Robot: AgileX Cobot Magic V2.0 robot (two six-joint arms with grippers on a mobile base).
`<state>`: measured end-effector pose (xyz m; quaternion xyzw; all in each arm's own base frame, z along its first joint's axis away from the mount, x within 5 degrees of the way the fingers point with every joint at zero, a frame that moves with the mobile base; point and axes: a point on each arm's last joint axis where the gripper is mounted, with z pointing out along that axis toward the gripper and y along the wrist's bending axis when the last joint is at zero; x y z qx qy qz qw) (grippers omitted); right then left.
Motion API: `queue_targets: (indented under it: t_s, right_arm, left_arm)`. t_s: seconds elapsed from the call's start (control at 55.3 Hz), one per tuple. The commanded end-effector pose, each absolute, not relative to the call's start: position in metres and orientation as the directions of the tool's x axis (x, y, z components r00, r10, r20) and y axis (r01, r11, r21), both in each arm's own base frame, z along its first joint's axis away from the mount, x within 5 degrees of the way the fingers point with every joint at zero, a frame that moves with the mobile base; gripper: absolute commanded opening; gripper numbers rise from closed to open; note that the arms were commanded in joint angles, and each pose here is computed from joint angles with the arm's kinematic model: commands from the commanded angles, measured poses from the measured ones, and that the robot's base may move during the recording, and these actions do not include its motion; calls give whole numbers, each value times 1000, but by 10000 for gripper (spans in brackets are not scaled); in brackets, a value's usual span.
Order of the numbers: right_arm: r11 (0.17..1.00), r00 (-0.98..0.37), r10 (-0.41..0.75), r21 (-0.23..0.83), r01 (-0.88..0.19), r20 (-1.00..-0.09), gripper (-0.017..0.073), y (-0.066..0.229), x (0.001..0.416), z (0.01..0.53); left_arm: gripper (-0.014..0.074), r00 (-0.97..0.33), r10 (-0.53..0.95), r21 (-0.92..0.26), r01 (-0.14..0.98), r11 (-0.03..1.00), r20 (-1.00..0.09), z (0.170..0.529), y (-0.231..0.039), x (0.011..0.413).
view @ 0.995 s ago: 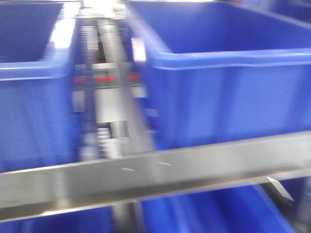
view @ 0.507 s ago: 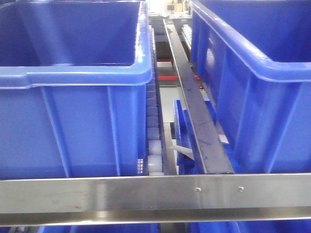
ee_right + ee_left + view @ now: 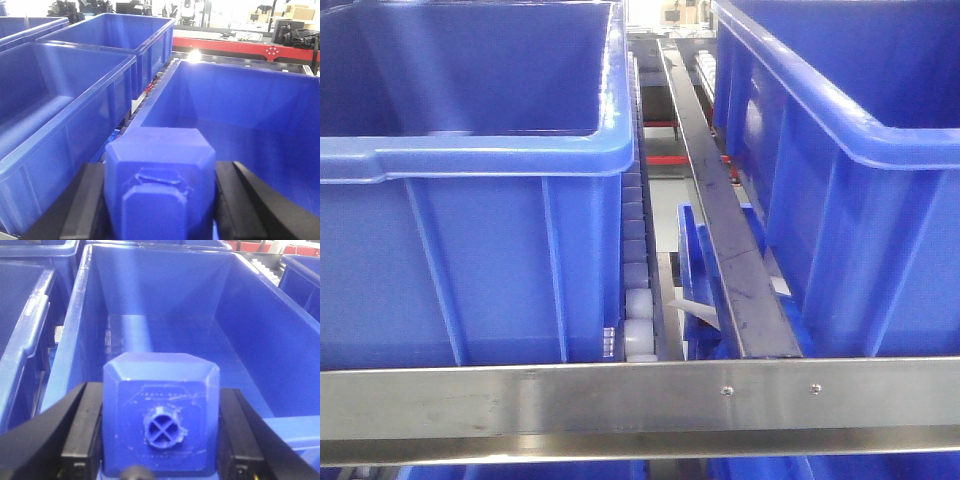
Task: Pick and sort blue part to right shelf
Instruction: 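Move the left gripper over a blue bin and release its part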
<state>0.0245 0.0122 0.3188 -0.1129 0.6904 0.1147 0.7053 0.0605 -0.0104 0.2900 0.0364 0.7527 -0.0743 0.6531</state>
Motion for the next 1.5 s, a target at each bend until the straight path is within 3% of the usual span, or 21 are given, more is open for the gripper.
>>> queue_targets:
  t_s: [0.0, 0.687, 0.868, 1.194, 1.303, 1.483]
  right_arm:
    - [953, 128, 39, -2, -304, -991, 205, 11, 23, 336]
    - [953, 128, 39, -2, -304, -991, 205, 11, 23, 336]
    - [953, 128, 39, -2, -304, -991, 205, 11, 23, 336]
    - [953, 128, 39, -2, -304, -991, 205, 11, 23, 336]
    - [953, 128, 39, -2, -304, -991, 205, 11, 23, 336]
    - [953, 128, 39, -2, -304, -991, 205, 11, 23, 336]
  left_arm:
    - [376, -38, -66, -72, 160, 985, -997, 308, -10, 61]
    - [376, -7, -74, -74, 161, 984, -997, 313, -10, 61]
    - [376, -19, 19, 16, 165, 986, -1000, 339, -12, 72]
    - [376, -249, 76, 31, 182, 983, -966, 373, -28, 172]
    - [376, -297, 144, 70, 245, 967, -944, 376, -46, 215]
    - [376, -425, 215, 66, 339, 938, -879, 345, -87, 287]
